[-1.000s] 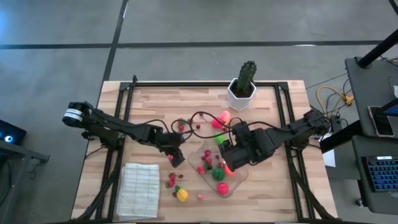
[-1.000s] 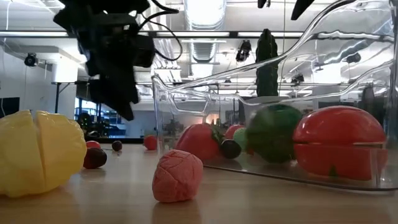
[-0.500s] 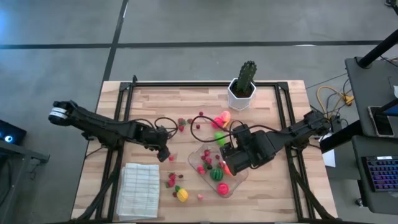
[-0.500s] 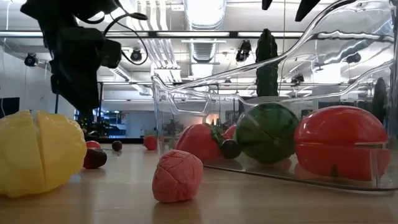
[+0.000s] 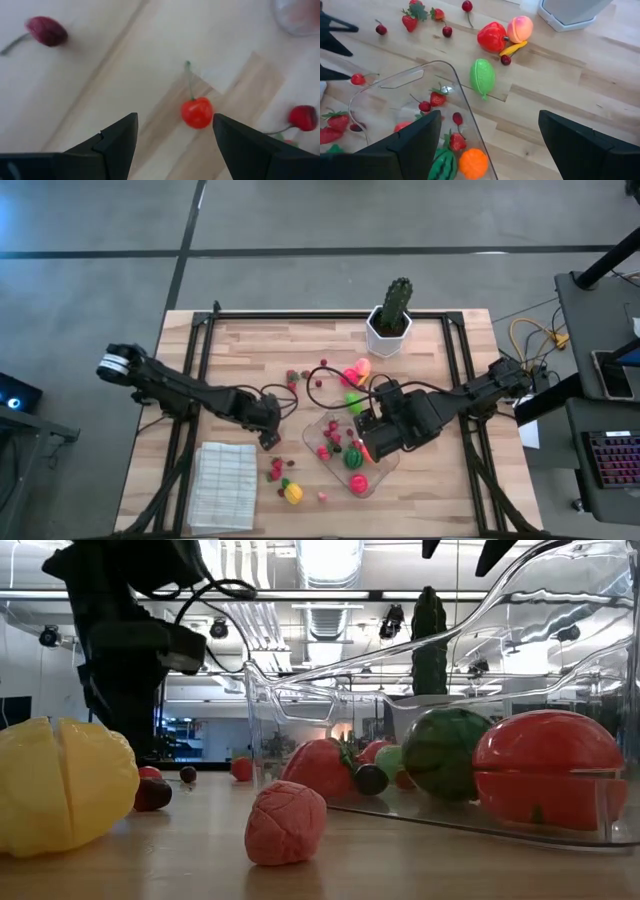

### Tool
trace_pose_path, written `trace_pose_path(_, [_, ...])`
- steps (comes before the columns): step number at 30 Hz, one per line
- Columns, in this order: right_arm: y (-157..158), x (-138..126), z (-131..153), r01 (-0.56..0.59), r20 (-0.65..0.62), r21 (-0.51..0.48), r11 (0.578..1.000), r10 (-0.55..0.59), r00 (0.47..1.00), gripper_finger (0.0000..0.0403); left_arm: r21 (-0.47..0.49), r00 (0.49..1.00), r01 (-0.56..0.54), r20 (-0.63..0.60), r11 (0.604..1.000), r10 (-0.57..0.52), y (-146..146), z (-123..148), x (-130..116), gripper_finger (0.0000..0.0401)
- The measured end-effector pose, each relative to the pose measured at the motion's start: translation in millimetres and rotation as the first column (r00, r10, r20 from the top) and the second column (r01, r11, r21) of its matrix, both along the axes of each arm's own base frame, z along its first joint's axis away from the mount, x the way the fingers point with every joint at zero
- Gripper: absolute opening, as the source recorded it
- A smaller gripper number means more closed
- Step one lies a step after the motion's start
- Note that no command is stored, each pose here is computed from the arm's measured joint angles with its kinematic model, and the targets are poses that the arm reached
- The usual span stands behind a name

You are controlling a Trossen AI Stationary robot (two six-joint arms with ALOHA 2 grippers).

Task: Pick and placing Produce into tupperware
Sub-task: Put the red cherry into the transparent bin

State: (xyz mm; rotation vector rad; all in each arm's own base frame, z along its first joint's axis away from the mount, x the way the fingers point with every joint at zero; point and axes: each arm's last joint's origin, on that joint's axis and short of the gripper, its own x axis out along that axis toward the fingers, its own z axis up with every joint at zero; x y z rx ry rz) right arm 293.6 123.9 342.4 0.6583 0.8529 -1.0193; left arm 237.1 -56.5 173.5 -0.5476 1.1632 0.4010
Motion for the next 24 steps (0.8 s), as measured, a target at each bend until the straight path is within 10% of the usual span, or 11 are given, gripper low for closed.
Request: trace_pose_path(24, [0,0,-1,0.006,0.003,0.002,1.0,-0.006,1.0,0.0325,-0.041,0.999,-0.002,-0.047,0.999,0.0,-13,-19,21,0.0244])
